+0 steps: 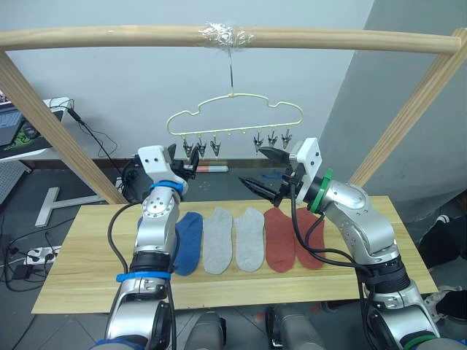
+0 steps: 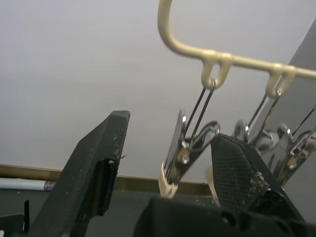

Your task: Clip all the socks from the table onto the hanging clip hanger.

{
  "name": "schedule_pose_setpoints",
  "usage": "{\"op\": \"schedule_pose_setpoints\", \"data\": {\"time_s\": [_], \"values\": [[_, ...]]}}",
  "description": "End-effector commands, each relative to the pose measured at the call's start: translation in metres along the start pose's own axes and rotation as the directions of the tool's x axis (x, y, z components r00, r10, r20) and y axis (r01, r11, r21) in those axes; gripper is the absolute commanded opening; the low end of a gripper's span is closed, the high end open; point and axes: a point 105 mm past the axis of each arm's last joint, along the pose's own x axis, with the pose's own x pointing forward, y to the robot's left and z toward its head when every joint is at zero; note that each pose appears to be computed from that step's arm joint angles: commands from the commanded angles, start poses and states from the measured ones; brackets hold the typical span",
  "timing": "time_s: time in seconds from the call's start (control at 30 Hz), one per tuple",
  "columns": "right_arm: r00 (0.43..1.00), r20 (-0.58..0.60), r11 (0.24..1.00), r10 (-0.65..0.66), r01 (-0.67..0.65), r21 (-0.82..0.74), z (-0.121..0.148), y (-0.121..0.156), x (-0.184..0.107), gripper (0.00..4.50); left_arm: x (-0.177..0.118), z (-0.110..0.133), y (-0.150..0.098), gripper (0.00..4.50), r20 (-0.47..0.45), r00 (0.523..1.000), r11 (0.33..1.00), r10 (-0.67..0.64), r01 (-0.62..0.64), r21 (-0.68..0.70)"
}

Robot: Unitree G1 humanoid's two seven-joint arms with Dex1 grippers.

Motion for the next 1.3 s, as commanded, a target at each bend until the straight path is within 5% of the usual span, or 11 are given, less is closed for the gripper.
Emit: {"op": "schedule_pose_setpoints", "data": {"time_s": [0.03, 0.67, 1.03, 1.3], "values": [[0.997, 0.07, 0.999, 0.014, -0.012, -0.035, 0.0231, 0.0011, 0.0013, 4.5, 0.0052, 0.0237, 0.0009, 2.97, 0.084, 0.996, 1.0, 0.004, -0.006, 0.017], [0.997, 0.075, 1.0, 0.023, -0.022, -0.014, 0.0253, 0.0046, 0.002, 4.5, 0.0063, 0.025, -0.0036, 2.97, 0.083, 0.996, 0.997, -0.028, 0.022, 0.073], [0.997, 0.076, 1.0, 0.003, -0.004, 0.011, 0.025, 0.0035, -0.0004, 4.5, 0.0053, 0.0252, -0.0025, 0.24, 0.087, 0.996, 0.998, -0.027, 0.021, 0.062], [0.997, 0.078, 1.0, 0.007, -0.008, 0.019, 0.0253, 0.0053, 0.0008, 4.5, 0.0043, 0.0237, -0.0065, 0.23, 0.08, 0.996, 0.997, -0.05, 0.045, 0.061]]}}
